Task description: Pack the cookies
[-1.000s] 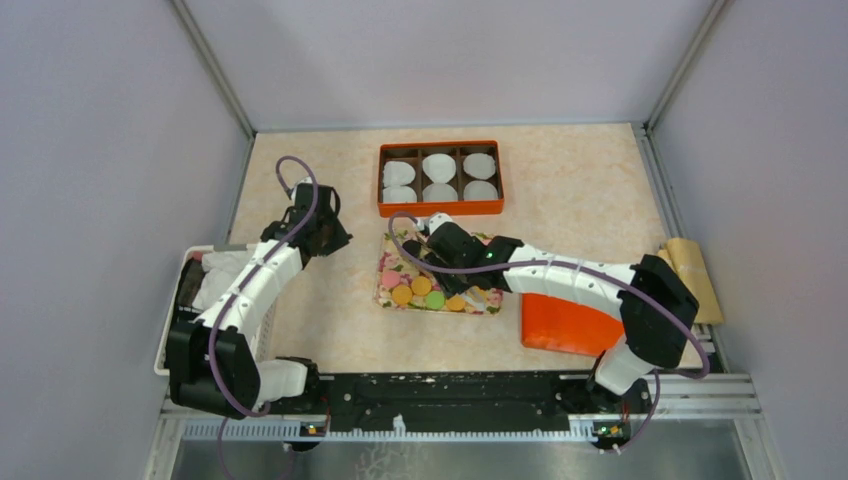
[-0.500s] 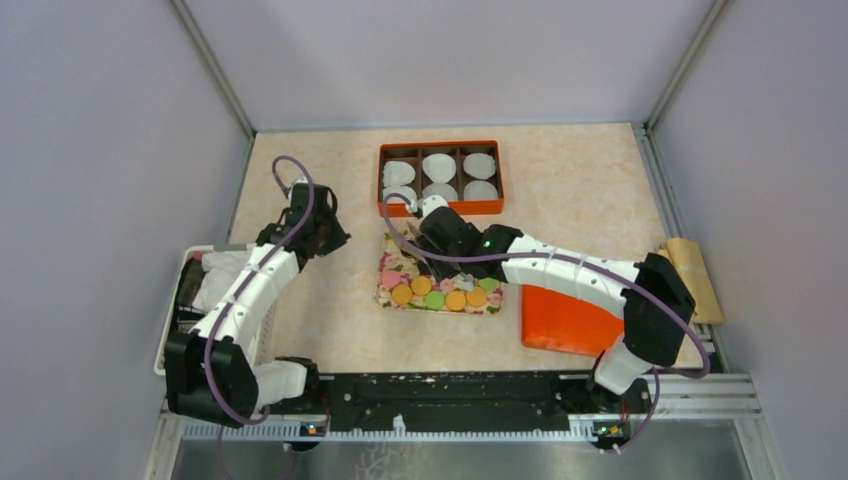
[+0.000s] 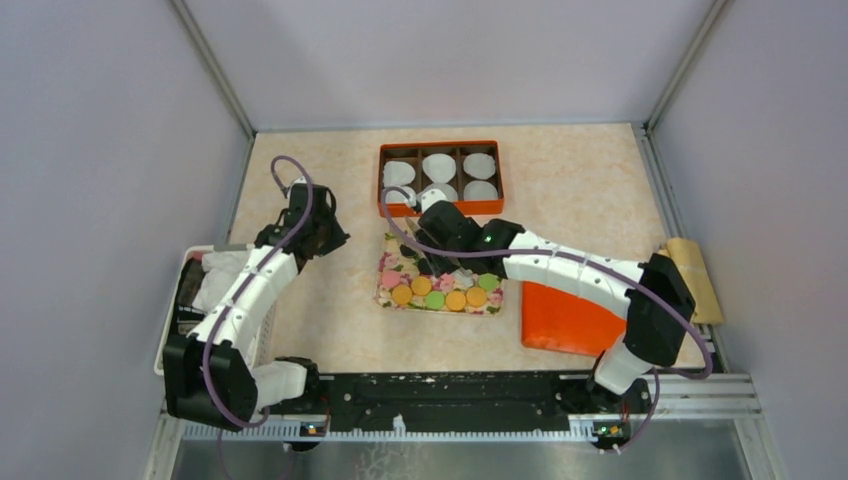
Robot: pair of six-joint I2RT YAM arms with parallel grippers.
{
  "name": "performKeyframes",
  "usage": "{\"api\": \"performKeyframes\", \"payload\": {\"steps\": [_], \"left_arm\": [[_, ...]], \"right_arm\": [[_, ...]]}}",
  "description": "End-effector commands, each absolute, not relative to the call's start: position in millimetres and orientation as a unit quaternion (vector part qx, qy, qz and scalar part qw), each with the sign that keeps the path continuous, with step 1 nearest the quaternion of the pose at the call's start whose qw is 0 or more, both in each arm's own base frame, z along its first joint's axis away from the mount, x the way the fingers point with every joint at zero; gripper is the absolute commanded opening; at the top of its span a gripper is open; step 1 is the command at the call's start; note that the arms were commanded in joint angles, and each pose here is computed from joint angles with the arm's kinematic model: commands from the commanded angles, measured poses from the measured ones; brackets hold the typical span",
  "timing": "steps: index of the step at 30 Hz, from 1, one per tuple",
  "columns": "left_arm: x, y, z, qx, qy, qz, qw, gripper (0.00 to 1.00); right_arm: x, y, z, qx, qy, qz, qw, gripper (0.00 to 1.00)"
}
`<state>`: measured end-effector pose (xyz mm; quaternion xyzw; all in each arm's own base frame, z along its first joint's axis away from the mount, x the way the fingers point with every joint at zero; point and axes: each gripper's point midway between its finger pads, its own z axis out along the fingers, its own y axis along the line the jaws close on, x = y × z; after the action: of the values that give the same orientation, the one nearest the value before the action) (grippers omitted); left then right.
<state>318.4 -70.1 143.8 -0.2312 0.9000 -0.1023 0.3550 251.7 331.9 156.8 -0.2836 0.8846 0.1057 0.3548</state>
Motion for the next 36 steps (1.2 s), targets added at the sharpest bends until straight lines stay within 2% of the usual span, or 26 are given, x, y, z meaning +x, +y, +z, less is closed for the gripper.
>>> {"api": "performKeyframes", "payload": {"steps": [1, 4, 11, 14, 20, 25, 36], "left_arm": [[320, -70, 156, -0.226, 0.893, -0.114, 0.372, 0.0], [320, -72, 156, -0.225, 0.893, -0.118, 0.371, 0.0], [319, -71, 155, -0.226, 0.893, -0.118, 0.371, 0.0], [319, -71, 157, -0.226, 0.892, -0.117, 0.373, 0.0], [319, -70, 159, -0.226, 0.891, -0.117, 0.376, 0.0], [319, -70, 160, -0.225, 0.891, -0.118, 0.377, 0.0], [320, -73, 160, -0.225, 0.89, -0.128, 0.375, 0.0]], "right_arm": [[245, 332, 156, -0.274, 0.885, 0.123, 0.356, 0.13], [241, 330, 145, -0.275, 0.889, 0.124, 0.344, 0.18], [237, 328, 131, -0.275, 0.895, 0.121, 0.331, 0.2], [235, 331, 131, -0.278, 0.895, 0.126, 0.325, 0.33], [233, 335, 133, -0.279, 0.895, 0.138, 0.32, 0.34], [232, 335, 134, -0.276, 0.895, 0.142, 0.32, 0.39], [226, 333, 131, -0.281, 0.898, 0.145, 0.307, 0.41]]}}
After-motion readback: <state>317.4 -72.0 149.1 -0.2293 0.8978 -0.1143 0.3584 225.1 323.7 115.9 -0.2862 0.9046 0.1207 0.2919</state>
